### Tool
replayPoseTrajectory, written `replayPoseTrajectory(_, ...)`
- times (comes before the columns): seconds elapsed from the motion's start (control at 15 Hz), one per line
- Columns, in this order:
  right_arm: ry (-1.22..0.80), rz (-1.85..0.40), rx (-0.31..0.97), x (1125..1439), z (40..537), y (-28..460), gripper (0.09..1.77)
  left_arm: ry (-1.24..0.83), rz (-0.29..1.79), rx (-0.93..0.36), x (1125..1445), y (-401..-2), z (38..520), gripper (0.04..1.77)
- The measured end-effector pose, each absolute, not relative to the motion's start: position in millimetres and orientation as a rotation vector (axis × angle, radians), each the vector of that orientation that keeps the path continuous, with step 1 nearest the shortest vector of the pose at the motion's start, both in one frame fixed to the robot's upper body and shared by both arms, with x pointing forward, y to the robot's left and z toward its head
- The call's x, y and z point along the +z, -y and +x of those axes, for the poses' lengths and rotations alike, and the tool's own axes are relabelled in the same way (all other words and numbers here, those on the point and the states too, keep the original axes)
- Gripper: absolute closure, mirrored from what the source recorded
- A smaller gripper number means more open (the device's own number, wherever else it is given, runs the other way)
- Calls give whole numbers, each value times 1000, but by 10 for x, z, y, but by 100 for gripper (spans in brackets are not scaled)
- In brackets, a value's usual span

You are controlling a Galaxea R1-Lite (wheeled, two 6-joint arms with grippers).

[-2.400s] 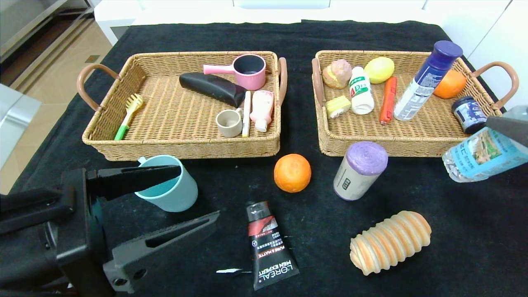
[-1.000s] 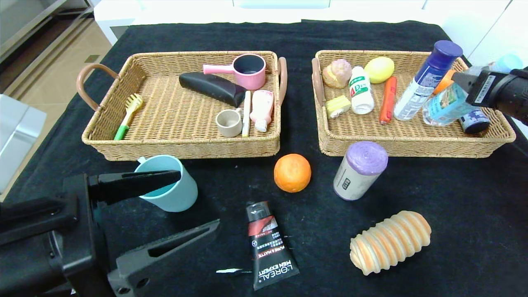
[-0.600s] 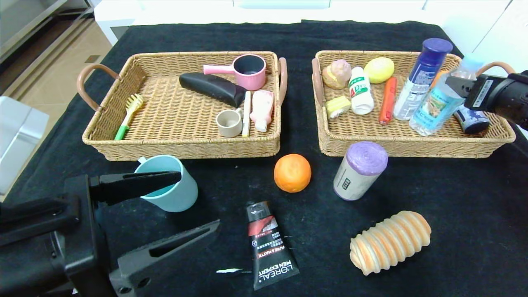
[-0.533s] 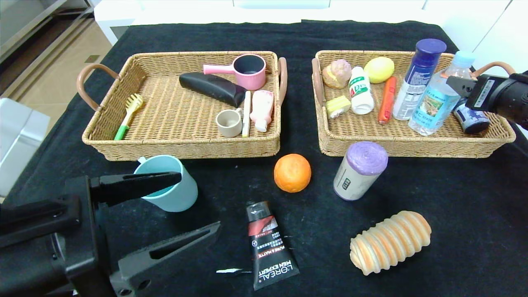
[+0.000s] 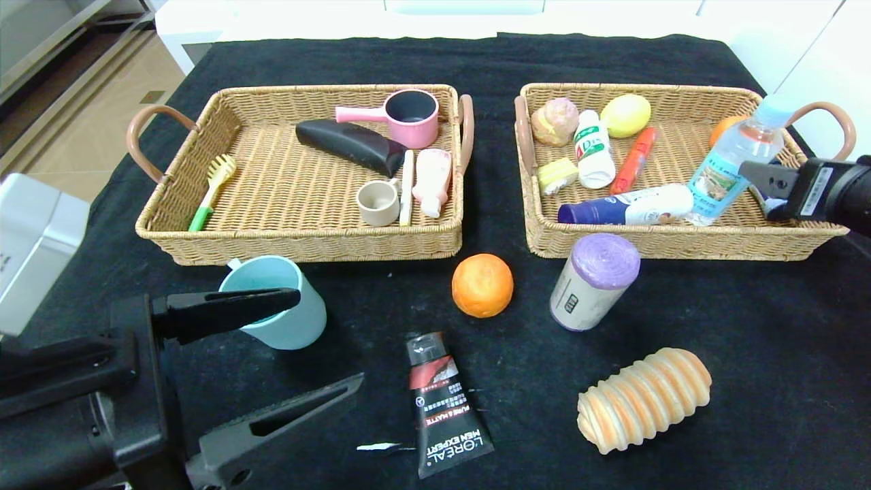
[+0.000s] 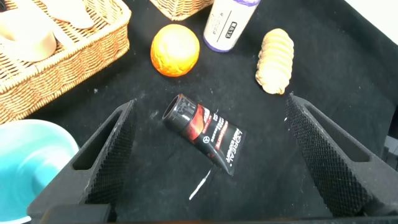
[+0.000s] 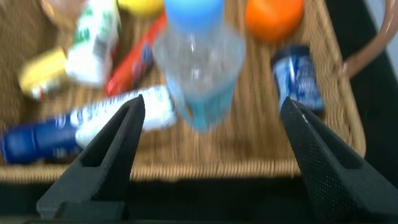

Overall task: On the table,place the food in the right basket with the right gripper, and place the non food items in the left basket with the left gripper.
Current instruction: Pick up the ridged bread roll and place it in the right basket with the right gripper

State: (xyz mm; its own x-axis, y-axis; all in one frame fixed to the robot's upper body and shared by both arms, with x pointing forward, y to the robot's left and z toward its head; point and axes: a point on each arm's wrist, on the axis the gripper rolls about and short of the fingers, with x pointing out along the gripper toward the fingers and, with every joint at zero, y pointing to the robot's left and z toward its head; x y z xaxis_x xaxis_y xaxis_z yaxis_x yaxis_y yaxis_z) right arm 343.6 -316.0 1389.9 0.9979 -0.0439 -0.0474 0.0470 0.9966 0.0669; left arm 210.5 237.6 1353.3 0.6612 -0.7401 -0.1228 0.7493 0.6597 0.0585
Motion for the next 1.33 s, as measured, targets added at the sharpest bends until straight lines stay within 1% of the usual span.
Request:
replayPoseTrajectory(0.13, -146, 49, -128, 13851, 3256, 3102, 23, -93, 109, -844, 13528, -2376, 2105, 9)
replayPoseTrajectory(0.27, -143, 56, -157, 13902, 3095, 2979, 21, -97, 110, -845, 13518, -2374, 2106, 9)
replayPoseTrajectory(0.4, -138, 71, -151, 13932, 2962, 2860, 20, -99, 111, -845, 13513, -2372, 2107, 9)
replayPoseTrajectory(0.53, -203, 86, -128, 13887, 2816, 2776, 19, -103, 112, -847, 13503, -2371, 2106, 9)
replayPoseTrajectory(0.8, -312, 244, -92, 13838, 2604, 2686, 17, -104, 112, -847, 13498, -2372, 2104, 9)
replayPoseTrajectory(1.13, -486, 442, -134, 13624, 2592, 2554, 16, -105, 112, -847, 13495, -2372, 2104, 9)
replayPoseTrajectory(1.33, -615, 537, -82, 13508, 2651, 2457, 16, -108, 113, -847, 13488, -2370, 2106, 9)
